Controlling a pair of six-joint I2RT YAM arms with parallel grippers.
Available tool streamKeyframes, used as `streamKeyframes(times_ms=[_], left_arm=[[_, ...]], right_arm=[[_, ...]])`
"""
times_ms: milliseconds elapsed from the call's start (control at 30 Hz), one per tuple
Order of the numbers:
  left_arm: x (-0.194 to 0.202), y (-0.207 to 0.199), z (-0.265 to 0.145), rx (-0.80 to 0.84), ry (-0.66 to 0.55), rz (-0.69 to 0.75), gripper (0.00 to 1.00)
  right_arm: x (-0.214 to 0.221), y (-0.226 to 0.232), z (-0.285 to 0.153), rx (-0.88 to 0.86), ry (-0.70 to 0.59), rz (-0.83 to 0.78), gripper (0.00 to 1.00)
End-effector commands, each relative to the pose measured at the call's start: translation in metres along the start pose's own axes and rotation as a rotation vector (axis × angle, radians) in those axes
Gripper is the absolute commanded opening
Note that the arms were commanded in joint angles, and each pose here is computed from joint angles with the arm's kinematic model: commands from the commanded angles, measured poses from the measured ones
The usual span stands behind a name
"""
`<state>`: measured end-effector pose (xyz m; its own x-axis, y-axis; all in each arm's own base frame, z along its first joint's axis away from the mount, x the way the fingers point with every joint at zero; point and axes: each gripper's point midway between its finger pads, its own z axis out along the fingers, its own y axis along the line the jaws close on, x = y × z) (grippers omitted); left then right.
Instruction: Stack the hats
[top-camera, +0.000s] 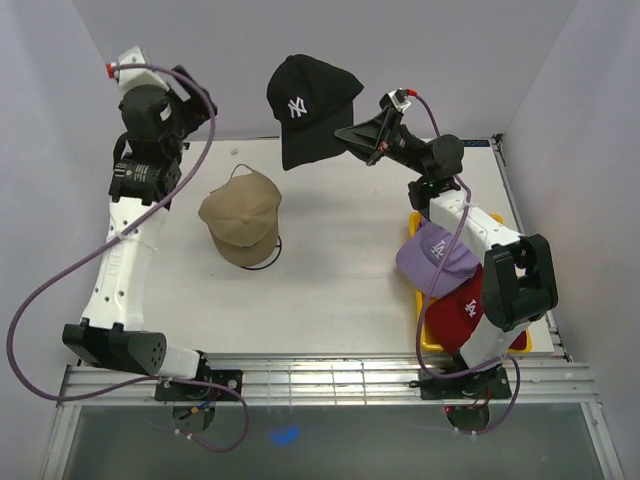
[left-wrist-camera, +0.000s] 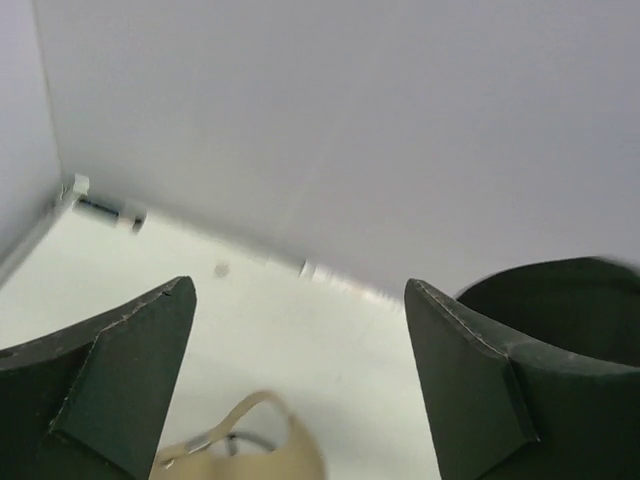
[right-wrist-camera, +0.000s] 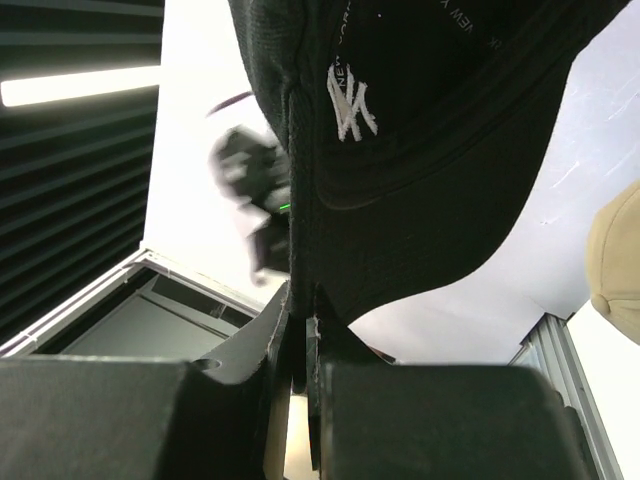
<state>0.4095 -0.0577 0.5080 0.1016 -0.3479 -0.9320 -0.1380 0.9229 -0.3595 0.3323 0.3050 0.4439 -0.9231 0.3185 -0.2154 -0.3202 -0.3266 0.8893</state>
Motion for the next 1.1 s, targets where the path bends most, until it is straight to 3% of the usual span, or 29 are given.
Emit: streamKeyframes(times_ms=[0,67,100,133,200,300,500,700,1067], left_arm=[[0.041,0.003,-0.035,0.309,0.295,-0.348,0.95],[0.040,0.017,-0.046,0.361,0.287,-0.469,0.95],[0.059,0.019,-0.060,0.427,0.368,-0.512,0.95],[0.053,0.036,-0.055,0.442,0.346,-0.544,0.94],[0.072,0.040,-0.069,0.583,0.430,-0.699,0.87],[0.068,0.044,-0.086,0.660,0.409,-0.796,0.83],[0.060,0.036,-0.100,0.754,0.389,-0.782,0.83],[0.056,0.031,-0.115,0.880,0.369,-0.863,0.88],[0.073,0.035,-0.114,0.874,0.450,-0.857,0.89]], right_arm=[[0.010,0.043,0.002,-0.083,0.038,-0.131,0.08],[0.010,0.047,0.004,-0.088,0.046,-0.138,0.08],[0.010,0.049,0.005,-0.089,0.051,-0.142,0.08],[0.011,0.049,0.006,-0.091,0.055,-0.146,0.08],[0.013,0.054,0.014,-0.104,0.079,-0.153,0.08],[0.017,0.060,0.030,-0.129,0.111,-0.157,0.08],[0.022,0.053,0.058,-0.181,0.137,-0.115,0.08],[0.042,0.055,0.085,-0.266,0.177,-0.073,0.08],[0.072,0.046,0.114,-0.328,0.195,-0.005,0.08]])
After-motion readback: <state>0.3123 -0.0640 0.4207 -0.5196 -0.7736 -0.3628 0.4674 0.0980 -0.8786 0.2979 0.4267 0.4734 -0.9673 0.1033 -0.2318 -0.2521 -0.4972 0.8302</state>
